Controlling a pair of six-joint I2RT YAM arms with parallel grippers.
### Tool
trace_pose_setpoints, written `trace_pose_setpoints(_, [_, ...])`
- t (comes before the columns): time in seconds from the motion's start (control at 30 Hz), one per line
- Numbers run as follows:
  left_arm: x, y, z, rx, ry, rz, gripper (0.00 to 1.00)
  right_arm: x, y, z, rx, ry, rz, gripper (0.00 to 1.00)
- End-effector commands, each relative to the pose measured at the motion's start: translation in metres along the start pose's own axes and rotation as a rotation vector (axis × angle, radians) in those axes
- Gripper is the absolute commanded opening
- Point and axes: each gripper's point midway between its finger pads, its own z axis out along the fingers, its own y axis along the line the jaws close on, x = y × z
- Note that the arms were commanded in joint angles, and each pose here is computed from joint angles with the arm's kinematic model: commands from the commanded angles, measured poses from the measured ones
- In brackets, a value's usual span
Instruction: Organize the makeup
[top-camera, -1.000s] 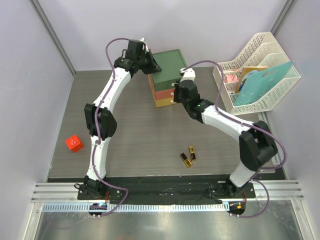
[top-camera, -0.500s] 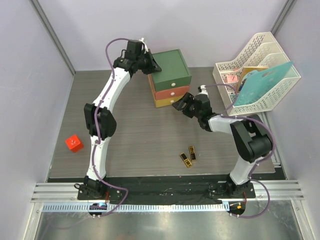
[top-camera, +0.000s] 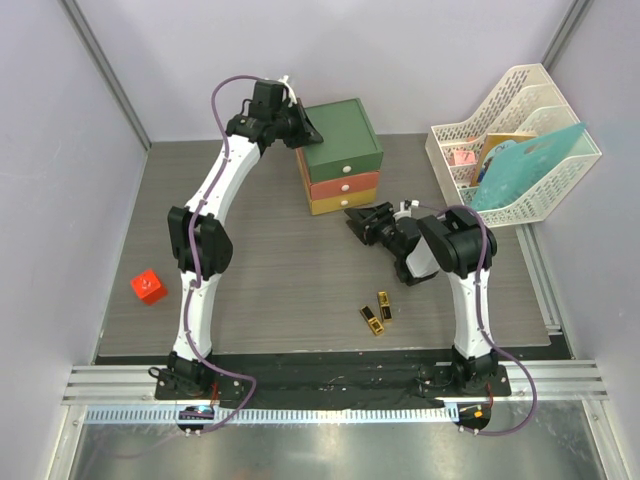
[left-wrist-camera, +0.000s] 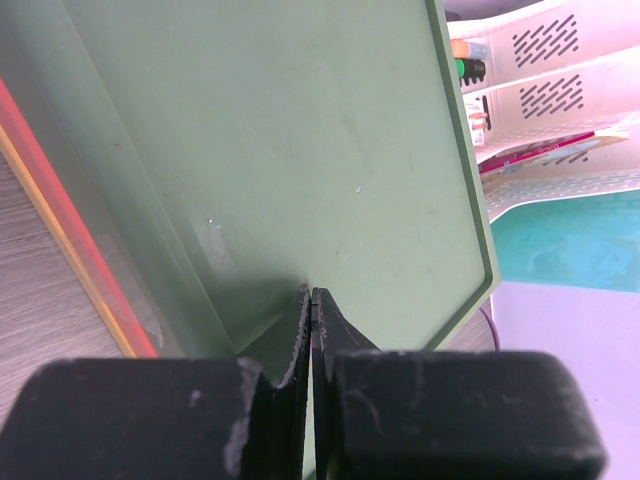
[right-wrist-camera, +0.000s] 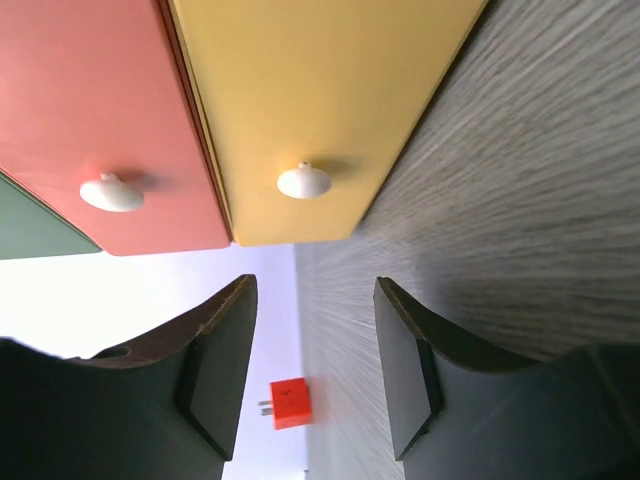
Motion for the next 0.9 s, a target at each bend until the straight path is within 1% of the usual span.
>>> trace_pose_setpoints(0.0, [0.075, 0.078, 0.016, -0.216, 0.256, -0.061, 0.00, -0.005, 0.015, 0.003, -0.108, -0.034, 0.003, 0.57])
trace_pose_setpoints(0.3, [0.076, 0.081, 0.017, -0.216, 0.262, -0.063, 0.00, -0.013, 0.007, 0.021, -0.088, -0.054, 0.004, 0.58])
trace_pose_setpoints(0.53, [0.076, 0.083, 0.015, -0.217, 0.267, -0.064, 0.00, -0.023, -0.004, 0.033, -0.074, -0.097, 0.035, 0.55])
trace_pose_setpoints(0.77, [0.075, 0.084, 0.014, -0.215, 0.268, -0.062, 0.00, -0.031, -0.017, 0.033, -0.033, -0.138, 0.047, 0.53])
trace_pose_setpoints(0.87, [0.075, 0.086, 0.014, -0.218, 0.269, -0.064, 0.00, -0.032, -0.023, 0.035, -0.019, -0.149, 0.067, 0.50])
